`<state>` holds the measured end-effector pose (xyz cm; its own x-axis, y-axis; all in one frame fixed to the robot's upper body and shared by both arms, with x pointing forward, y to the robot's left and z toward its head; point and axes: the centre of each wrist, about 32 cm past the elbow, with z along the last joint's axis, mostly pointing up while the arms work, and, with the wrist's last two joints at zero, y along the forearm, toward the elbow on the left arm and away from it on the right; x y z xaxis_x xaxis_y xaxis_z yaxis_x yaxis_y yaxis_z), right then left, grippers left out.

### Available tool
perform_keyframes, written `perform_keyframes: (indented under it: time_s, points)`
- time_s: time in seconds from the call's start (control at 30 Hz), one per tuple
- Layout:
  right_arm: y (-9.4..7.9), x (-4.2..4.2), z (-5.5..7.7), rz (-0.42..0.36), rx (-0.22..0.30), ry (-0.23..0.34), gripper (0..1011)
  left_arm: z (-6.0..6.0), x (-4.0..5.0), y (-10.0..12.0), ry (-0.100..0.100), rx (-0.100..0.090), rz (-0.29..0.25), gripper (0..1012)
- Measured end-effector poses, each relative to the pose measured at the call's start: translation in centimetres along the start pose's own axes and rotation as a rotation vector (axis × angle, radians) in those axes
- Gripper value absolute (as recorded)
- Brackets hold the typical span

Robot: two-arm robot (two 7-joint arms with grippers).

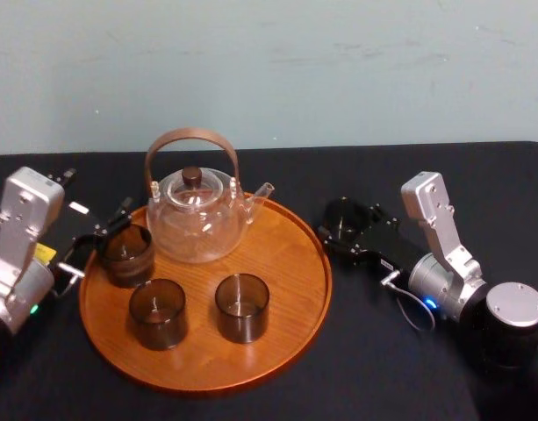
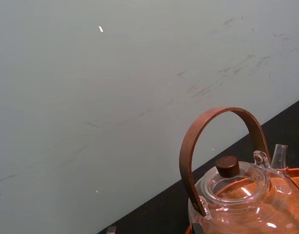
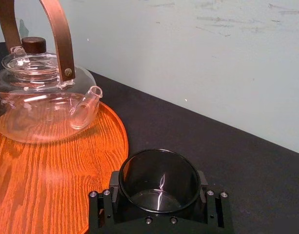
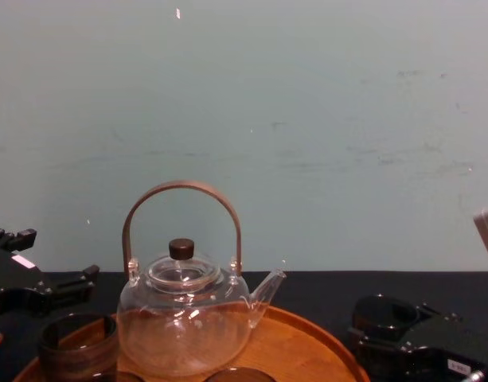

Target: Pick up the glass from the table and place it on the tray.

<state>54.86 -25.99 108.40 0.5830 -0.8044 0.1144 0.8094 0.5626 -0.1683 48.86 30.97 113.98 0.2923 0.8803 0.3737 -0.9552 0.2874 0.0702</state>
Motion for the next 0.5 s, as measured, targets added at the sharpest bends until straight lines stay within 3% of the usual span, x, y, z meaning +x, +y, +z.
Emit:
perform_keyframes:
  time_s: [0.5]
  points:
    - [0.00,0.00,0.00,0.000,0.000,0.000,911,0.00,0.00,0.00,0.000,0.000,0.000,1002]
